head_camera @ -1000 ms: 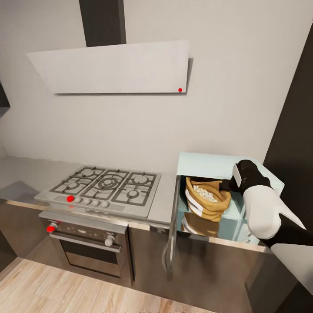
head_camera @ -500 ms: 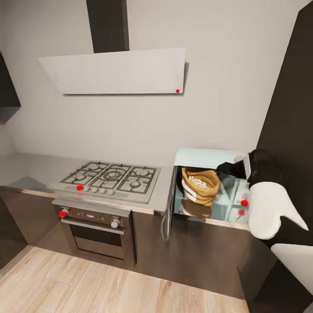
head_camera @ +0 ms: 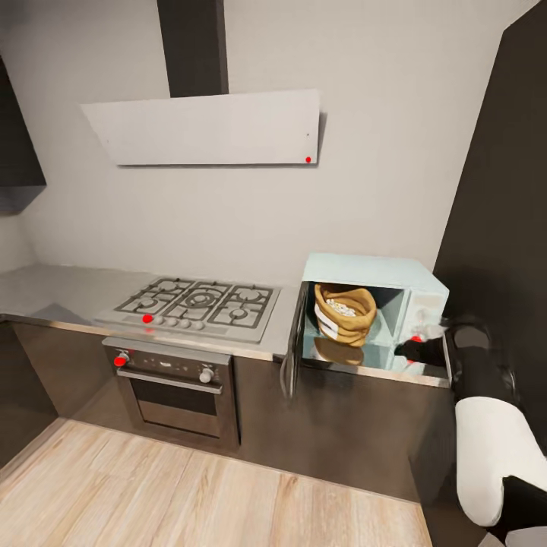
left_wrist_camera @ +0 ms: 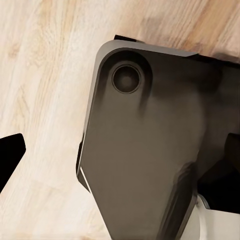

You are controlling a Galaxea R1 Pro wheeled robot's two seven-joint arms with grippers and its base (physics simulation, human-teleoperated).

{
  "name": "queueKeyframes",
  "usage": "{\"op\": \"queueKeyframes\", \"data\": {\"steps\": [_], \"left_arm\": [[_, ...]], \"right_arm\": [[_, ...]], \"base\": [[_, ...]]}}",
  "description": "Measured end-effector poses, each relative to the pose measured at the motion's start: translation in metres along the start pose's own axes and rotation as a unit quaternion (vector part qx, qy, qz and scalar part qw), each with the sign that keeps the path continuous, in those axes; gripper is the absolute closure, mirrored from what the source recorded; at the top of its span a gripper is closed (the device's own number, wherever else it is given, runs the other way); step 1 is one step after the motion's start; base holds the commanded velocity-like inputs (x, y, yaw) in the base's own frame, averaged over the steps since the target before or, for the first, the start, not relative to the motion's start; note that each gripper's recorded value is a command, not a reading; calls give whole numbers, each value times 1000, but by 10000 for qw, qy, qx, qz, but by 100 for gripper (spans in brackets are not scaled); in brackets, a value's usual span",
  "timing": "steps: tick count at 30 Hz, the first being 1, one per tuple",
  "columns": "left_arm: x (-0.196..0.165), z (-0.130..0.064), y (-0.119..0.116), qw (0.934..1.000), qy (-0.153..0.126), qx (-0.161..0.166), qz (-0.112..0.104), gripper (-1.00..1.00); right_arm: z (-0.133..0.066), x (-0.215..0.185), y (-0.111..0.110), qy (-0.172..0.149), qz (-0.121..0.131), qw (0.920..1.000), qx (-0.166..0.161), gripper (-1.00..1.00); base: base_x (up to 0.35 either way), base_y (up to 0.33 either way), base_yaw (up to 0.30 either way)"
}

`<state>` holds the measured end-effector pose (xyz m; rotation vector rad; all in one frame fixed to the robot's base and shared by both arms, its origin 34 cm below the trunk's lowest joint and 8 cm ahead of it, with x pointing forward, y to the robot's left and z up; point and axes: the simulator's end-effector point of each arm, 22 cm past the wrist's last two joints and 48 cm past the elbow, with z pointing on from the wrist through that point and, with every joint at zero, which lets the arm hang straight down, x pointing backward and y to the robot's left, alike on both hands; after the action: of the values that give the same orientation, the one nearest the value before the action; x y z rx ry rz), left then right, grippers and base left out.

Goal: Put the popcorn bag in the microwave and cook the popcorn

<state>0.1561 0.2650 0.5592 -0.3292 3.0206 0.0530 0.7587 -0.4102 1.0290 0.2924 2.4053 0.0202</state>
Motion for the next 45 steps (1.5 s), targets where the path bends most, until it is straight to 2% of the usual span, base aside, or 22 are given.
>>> {"op": "queueKeyframes", "data": {"steps": [1,2,4,6,9,10,13,15,16,17,19,26,30,34,39,41,43,45], "left_arm": [[0,0,0,10000,0,0,-1,-100],[0,0,0,10000,-1,1,0,-100],[0,0,0,10000,-1,0,-2,-100],[0,0,0,10000,-1,1,-4,-100],[0,0,0,10000,-1,1,-4,-100],[0,0,0,10000,-1,1,-4,-100],[0,0,0,10000,-1,2,-2,-100],[0,0,-1,10000,-2,15,11,-100],[0,0,-1,10000,-5,26,18,-100],[0,0,-2,10000,-11,37,26,-100],[0,0,-2,10000,-13,47,33,-100],[-1,0,-2,10000,-13,40,22,-100],[0,0,-2,10000,-9,34,11,-100],[0,0,-2,10000,-8,34,10,-100],[0,0,-2,10000,-9,33,8,-100],[0,0,-1,10000,-9,34,8,-100],[0,0,-1,10000,-9,33,8,-100],[0,0,-1,10000,-9,32,9,-100]], "right_arm": [[9,30,1,173,-177,9997,63,-100],[12,41,4,252,-255,9993,43,-100],[19,66,18,436,-379,9980,-236,-100],[21,69,34,378,-458,9966,-575,-100],[19,66,63,69,-700,9900,-1221,-100],[18,67,83,-179,-942,9816,-1654,-100],[14,70,114,-570,-1327,9656,-2161,-100],[9,76,157,-1158,-1763,9433,-2561,-100],[8,77,164,-1275,-1836,9393,-2604,-100],[10,78,167,-1390,-1837,9377,-2602,-100],[18,82,159,-1430,-1690,9429,-2489,-100],[36,90,141,-1542,-1465,9508,-2253,-100],[41,86,116,-1683,-1117,9577,-2052,-100],[40,82,108,-1759,-1015,9592,-1966,-100],[38,79,108,-1799,-1024,9582,-1977,-100],[29,67,111,-1973,-1053,9546,-1968,-100],[22,64,139,-2085,-998,9494,-2124,-100],[11,55,166,-2354,-1013,9399,-2258,-100]], "base": [[0,0,0],[0,0,0],[0,0,0],[0,0,0],[0,0,0],[0,0,0],[0,0,0],[76,79,0],[182,178,0],[212,203,0],[222,204,0],[92,54,0],[5,2,-21],[0,0,-231],[0,0,-144],[0,0,-13],[0,0,-4],[0,0,-1]]}}
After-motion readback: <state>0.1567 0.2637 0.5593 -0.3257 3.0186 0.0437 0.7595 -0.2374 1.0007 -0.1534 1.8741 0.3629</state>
